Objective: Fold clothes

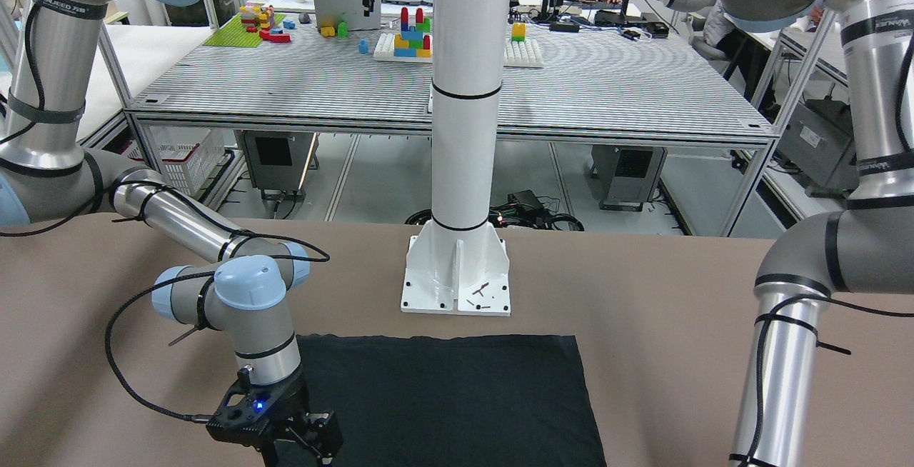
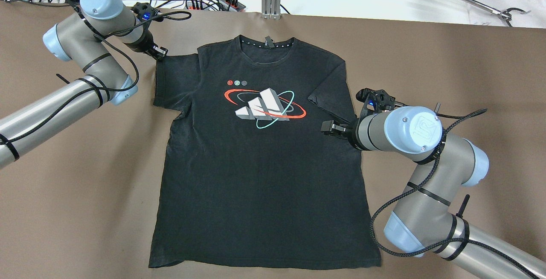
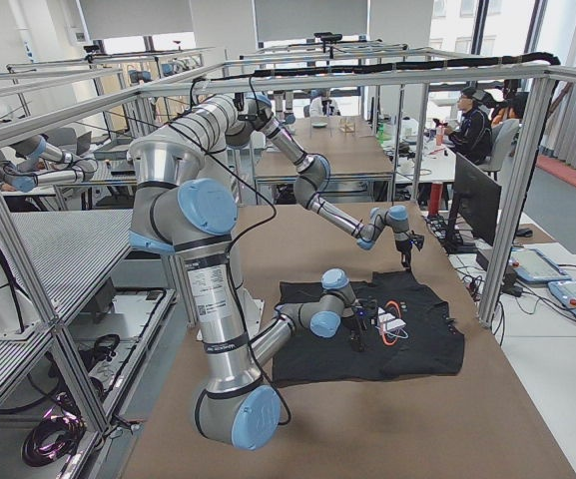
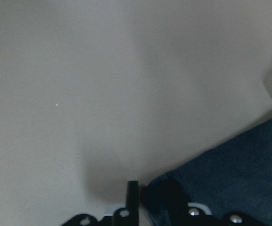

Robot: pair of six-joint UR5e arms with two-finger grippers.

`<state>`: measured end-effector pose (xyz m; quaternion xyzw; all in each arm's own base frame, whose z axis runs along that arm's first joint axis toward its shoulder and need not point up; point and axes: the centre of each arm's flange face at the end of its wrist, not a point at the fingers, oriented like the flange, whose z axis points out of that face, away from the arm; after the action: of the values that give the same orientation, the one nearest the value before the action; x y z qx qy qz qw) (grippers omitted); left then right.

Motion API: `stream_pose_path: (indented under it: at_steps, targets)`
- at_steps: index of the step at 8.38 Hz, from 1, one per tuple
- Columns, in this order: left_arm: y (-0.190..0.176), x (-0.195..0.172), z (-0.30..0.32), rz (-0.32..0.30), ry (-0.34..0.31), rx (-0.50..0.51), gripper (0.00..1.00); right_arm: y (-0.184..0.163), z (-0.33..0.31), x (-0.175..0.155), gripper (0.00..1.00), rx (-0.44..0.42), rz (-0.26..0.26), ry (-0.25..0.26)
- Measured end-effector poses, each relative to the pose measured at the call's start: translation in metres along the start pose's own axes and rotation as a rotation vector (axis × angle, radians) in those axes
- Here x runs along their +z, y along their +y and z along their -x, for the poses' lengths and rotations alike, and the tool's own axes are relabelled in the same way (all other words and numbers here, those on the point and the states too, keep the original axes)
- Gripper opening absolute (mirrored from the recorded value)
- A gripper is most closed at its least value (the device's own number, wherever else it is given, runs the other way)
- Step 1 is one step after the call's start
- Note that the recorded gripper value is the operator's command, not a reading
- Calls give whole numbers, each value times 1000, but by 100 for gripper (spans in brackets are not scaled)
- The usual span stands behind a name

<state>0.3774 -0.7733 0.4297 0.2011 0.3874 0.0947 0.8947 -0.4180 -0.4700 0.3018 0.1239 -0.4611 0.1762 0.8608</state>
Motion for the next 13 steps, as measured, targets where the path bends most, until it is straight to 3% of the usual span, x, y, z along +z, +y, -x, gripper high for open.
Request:
stream_pose_path:
  at_steps: [4, 10, 13]
  targets:
    - [-4, -17, -8, -11, 46, -28, 0, 0, 0, 0, 94, 0, 0, -2]
    - [103, -57, 28, -50, 119, -34, 0, -2, 0, -2, 94, 1, -1, -3]
    - [106, -71, 13, -63, 151, -72, 0, -2, -1, -1, 94, 2, 2, -2]
